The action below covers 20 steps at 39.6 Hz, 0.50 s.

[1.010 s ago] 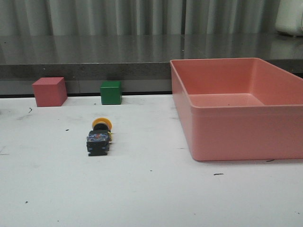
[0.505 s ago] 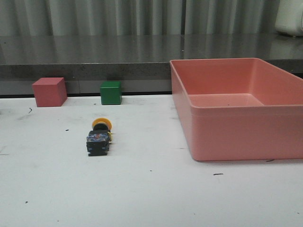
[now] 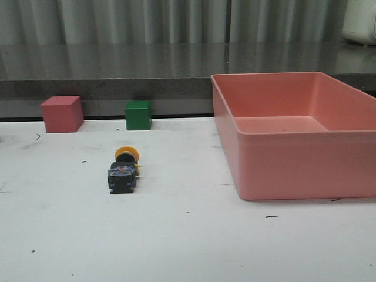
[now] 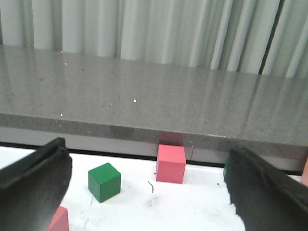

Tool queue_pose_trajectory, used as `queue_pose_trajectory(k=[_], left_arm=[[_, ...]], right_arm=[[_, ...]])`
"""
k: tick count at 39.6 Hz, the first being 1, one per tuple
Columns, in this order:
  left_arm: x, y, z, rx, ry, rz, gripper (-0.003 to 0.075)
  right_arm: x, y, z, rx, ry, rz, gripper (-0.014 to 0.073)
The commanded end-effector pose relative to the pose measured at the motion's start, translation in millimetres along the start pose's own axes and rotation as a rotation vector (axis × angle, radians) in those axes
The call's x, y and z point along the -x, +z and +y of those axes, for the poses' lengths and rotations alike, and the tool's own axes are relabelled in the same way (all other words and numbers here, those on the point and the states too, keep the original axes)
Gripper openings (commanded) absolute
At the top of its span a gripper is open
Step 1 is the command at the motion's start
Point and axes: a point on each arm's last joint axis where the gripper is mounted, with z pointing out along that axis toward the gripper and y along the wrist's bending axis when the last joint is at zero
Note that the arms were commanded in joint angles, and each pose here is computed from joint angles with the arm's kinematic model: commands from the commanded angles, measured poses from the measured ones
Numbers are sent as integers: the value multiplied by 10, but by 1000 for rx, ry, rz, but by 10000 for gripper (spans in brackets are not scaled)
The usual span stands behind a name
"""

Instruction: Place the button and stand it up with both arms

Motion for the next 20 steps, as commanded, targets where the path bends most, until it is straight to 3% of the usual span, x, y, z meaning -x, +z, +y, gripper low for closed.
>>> queue_pose_trajectory(k=[1,11,20], left_arm=[[189,167,-65,-35,-9,-14,618],[190,780,-438,-173,32,308,618],[6,1330,-1050,-314,119,607,618]], right_arm=[[148,-16,-2,-9,-18,-97,-70],[148,-16,-2,-9,-18,-97,-70],[148,-16,-2,-9,-18,-97,-70]])
